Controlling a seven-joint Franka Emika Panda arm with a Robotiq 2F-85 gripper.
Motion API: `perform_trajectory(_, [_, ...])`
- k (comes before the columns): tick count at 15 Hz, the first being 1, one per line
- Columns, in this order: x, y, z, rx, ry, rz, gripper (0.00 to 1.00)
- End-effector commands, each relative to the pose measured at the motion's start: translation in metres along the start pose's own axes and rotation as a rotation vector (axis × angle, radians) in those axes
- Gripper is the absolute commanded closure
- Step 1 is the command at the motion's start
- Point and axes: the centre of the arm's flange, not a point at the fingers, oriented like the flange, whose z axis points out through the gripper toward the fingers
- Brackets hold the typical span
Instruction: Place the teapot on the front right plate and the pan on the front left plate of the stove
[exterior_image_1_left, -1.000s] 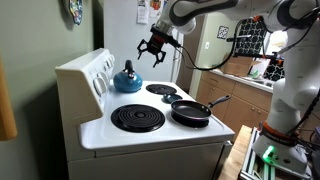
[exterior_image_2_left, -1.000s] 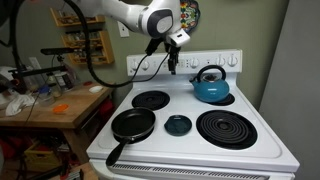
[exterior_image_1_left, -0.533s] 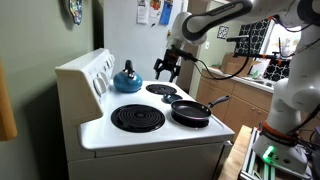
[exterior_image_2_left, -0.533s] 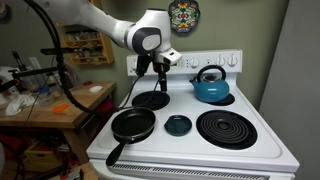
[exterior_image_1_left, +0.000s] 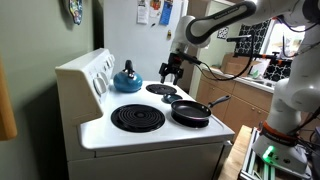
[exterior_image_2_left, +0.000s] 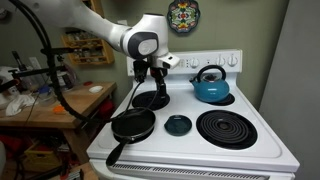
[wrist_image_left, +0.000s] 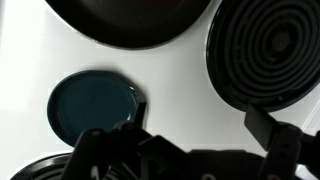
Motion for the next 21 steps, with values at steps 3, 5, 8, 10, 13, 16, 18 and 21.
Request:
perform_trajectory(3, [-0.021,0.005,-0.006,0.016,-0.006,-0.272,0.0])
perform_trajectory(5, [-0.033,0.01,-0.005,0.026,-0.003,-0.39,0.0])
perform_trajectory(8, [-0.046,0.013,0.0,0.047,-0.037,-0.562,0.0])
perform_trajectory(10, [-0.056,0.017,0.007,0.041,-0.071,-0.661,0.0])
perform_trajectory(13, [-0.071,0.033,0.017,0.022,-0.118,-0.721,0.0])
perform_trajectory(16, [-0.086,0.052,0.022,-0.009,-0.166,-0.729,0.0])
perform_trajectory(18, [-0.095,0.063,0.027,-0.021,-0.186,-0.739,0.0])
perform_trajectory(21, [-0.104,0.079,0.04,-0.048,-0.208,-0.724,0.0])
